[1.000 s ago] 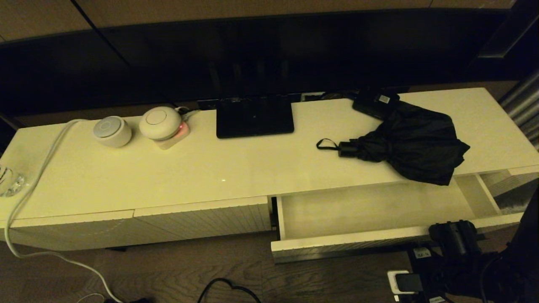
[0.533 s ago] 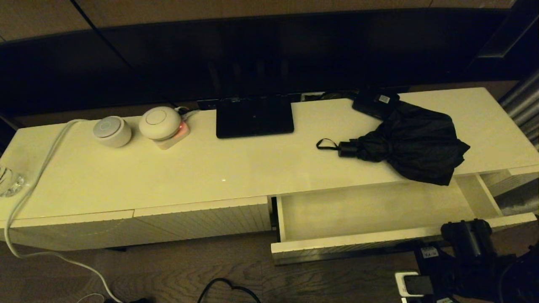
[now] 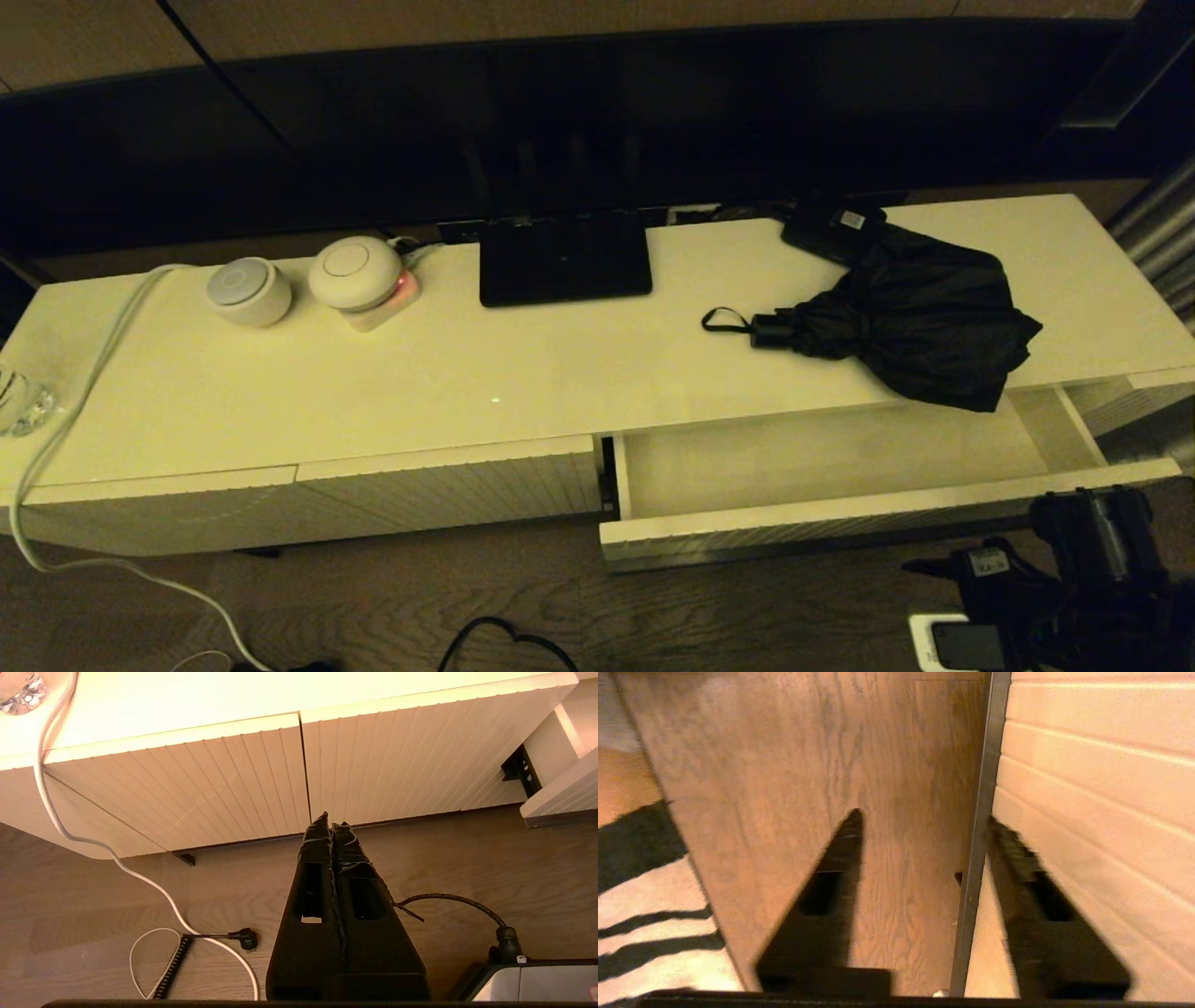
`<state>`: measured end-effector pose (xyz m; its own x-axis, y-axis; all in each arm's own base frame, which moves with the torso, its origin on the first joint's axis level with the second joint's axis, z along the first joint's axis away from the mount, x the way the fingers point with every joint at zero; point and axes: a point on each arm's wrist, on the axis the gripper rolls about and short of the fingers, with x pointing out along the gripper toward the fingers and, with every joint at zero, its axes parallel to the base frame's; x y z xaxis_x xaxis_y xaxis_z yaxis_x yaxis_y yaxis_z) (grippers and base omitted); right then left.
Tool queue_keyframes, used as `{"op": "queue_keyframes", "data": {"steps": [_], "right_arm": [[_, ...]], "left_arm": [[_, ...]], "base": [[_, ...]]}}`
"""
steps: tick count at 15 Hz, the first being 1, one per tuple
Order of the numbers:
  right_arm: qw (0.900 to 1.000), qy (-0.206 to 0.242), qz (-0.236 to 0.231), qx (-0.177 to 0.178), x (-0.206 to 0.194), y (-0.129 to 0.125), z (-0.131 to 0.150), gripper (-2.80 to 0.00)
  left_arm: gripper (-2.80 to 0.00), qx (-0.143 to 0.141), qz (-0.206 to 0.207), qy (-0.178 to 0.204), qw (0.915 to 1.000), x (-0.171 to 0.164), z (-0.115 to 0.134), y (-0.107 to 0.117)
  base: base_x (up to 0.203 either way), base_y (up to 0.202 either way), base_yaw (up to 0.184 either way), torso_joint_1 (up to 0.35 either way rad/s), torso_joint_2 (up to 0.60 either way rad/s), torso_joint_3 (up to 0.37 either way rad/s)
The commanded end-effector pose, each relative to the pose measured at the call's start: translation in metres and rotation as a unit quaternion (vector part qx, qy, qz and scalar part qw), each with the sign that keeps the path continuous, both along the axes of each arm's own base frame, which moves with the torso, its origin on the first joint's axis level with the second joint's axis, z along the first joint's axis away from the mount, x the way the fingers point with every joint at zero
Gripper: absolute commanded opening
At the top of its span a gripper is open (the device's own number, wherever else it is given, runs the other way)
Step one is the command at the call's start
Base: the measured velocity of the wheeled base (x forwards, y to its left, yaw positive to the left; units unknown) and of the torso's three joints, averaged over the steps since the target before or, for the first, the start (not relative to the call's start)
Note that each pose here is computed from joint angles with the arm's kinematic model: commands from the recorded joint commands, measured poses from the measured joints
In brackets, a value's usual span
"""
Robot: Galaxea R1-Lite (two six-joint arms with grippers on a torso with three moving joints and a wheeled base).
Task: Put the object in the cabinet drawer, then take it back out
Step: Open the drawer
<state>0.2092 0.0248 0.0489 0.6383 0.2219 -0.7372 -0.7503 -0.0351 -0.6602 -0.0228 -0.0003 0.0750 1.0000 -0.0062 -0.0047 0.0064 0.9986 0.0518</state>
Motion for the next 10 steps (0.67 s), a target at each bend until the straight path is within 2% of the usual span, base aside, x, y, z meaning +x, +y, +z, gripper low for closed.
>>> {"op": "queue_keyframes", "data": {"steps": [1, 5, 7, 9, 10], "right_arm": [[1.0, -0.031, 0.001, 0.002, -0.012, -0.001, 0.023, -2.8], [0.999, -0.024, -0.03, 0.031, -0.046, -0.006, 0.054, -2.8], [0.996, 0.017, -0.065, 0.061, -0.07, -0.008, 0.073, -2.8], [0.983, 0.078, -0.128, 0.106, -0.089, -0.009, 0.101, -2.8], [0.972, 0.104, -0.166, 0.133, -0.095, -0.01, 0.117, -2.8]], "left_arm": [[-2.8, 0.001, 0.0, 0.001, 1.0, 0.0, -0.001, 0.0], [-2.8, 0.0, 0.0, 0.001, 1.0, 0.0, -0.001, 0.0], [-2.8, 0.0, 0.0, 0.001, 1.0, 0.0, -0.001, 0.0], [-2.8, 0.0, 0.0, 0.001, 1.0, 0.0, -0.001, 0.0], [-2.8, 0.001, 0.0, 0.001, 1.0, 0.0, -0.001, 0.0]], "base": [[0.0, 0.0, 0.0, 0.0, 0.0, 0.0], [0.0, 0.0, 0.0, 0.0, 0.0, 0.0], [0.0, 0.0, 0.0, 0.0, 0.0, 0.0], [0.0, 0.0, 0.0, 0.0, 0.0, 0.0], [0.0, 0.0, 0.0, 0.0, 0.0, 0.0]]}}
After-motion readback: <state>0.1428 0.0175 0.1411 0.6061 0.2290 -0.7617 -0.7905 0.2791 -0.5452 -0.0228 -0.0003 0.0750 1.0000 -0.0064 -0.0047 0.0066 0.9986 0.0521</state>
